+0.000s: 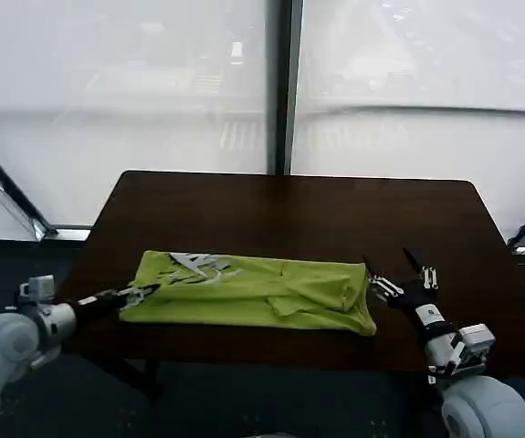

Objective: Fold and organize the clothes.

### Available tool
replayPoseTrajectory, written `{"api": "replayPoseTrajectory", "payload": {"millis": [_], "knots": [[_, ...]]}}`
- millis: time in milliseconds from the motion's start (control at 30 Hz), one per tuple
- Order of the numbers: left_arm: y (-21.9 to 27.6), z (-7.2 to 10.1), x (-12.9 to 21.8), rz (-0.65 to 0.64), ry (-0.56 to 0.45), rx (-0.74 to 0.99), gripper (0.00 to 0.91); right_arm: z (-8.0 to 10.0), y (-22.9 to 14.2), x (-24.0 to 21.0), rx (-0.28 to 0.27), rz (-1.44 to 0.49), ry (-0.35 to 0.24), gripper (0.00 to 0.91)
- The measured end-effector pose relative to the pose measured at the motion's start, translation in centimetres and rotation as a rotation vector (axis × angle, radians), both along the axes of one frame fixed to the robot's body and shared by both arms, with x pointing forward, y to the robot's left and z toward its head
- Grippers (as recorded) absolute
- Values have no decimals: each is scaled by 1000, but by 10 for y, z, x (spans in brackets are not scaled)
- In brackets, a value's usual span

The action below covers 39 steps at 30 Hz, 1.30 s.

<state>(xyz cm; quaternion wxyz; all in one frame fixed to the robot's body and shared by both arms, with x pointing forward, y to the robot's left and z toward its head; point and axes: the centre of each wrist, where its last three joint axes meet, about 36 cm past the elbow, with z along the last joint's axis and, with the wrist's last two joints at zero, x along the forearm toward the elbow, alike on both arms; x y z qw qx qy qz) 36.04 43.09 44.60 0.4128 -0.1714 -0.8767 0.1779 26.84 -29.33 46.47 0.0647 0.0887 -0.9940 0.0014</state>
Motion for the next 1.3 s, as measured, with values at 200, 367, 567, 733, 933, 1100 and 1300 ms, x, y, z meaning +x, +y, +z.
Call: {"api": "replayPoseTrajectory", "payload": {"millis": [200,367,567,733,933,1100,1300], "knots": [[0,-1,-1,14,5,9,254,1,2,0,6,-2,-6,878],[-3,-1,-3,21,7,14,0,3,2,0,8,-3,-13,878],[-11,3,-4,37,-4,29,0,5,3,1,10,-8,-21,878],[-16,12,-7,50,-42,70,0,6,5,2,16,-27,-30,878],[-18,34,-13,49,-123,231,0,3,8,7,32,-49,-36,878],[-15,51,-25,53,-184,428,0,-1,11,11,45,-52,-43,878],[-14,58,-50,71,-193,576,0,-6,14,13,48,-57,-39,878]]}}
